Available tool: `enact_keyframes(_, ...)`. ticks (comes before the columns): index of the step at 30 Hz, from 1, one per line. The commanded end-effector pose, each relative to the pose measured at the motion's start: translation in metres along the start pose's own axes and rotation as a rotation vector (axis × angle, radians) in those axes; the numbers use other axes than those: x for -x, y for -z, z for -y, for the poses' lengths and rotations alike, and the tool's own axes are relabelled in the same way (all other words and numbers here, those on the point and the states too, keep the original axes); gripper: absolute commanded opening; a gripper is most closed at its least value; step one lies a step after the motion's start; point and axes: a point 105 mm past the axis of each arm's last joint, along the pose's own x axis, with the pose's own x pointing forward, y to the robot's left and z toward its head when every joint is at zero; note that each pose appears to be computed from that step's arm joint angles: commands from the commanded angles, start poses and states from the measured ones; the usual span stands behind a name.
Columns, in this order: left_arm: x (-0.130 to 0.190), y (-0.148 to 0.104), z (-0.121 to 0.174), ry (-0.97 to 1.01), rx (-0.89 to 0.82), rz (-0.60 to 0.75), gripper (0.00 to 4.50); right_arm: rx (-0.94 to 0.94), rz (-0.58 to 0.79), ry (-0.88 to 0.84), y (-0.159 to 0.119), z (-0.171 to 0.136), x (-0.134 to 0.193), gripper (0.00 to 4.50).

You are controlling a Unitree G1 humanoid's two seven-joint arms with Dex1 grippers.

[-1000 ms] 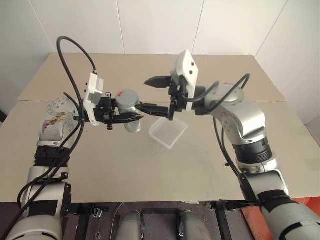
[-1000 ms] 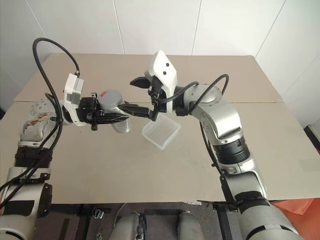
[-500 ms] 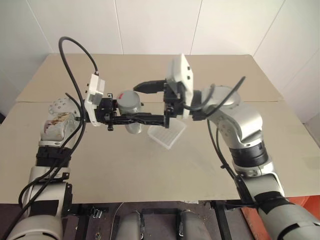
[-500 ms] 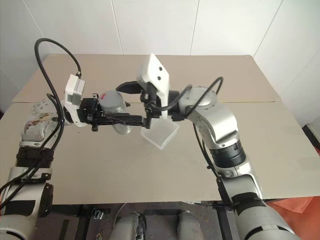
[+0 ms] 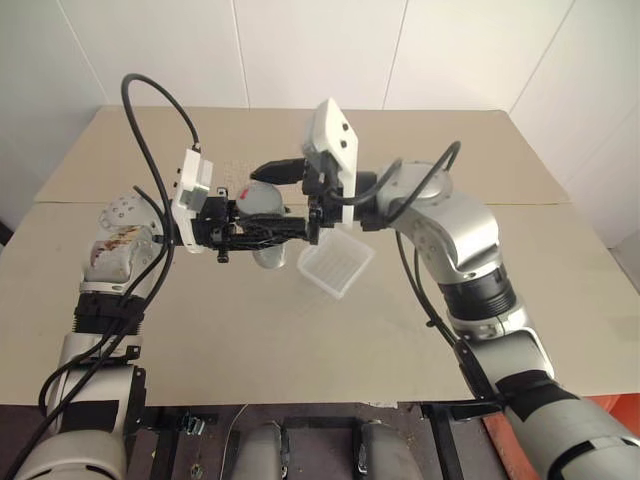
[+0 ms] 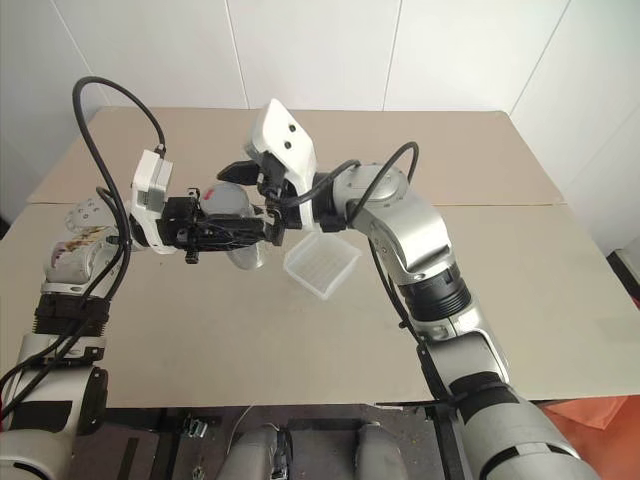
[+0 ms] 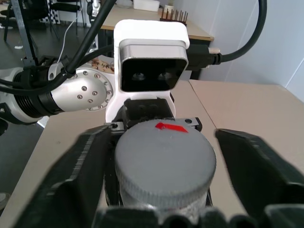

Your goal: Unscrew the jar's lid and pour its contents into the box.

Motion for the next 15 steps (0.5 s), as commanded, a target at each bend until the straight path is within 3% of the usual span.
enact_keyframes(1,0.002,-0.010,0.001,-0.006,-0.062,0.003,1.97,0.031,0.040,0.000,-0.019,0.001,0.001,2.75)
enact_keyframes(11,0.002,-0.001,0.004,-0.007,-0.059,-0.016,1.97,-0.218,0.178,0.077,-0.048,0.030,0.034,2.75)
enact_keyframes(15,0.004,0.000,0.001,-0.039,-0.057,-0.013,1.97,-0.111,0.088,0.288,-0.023,0.050,0.068,2.75)
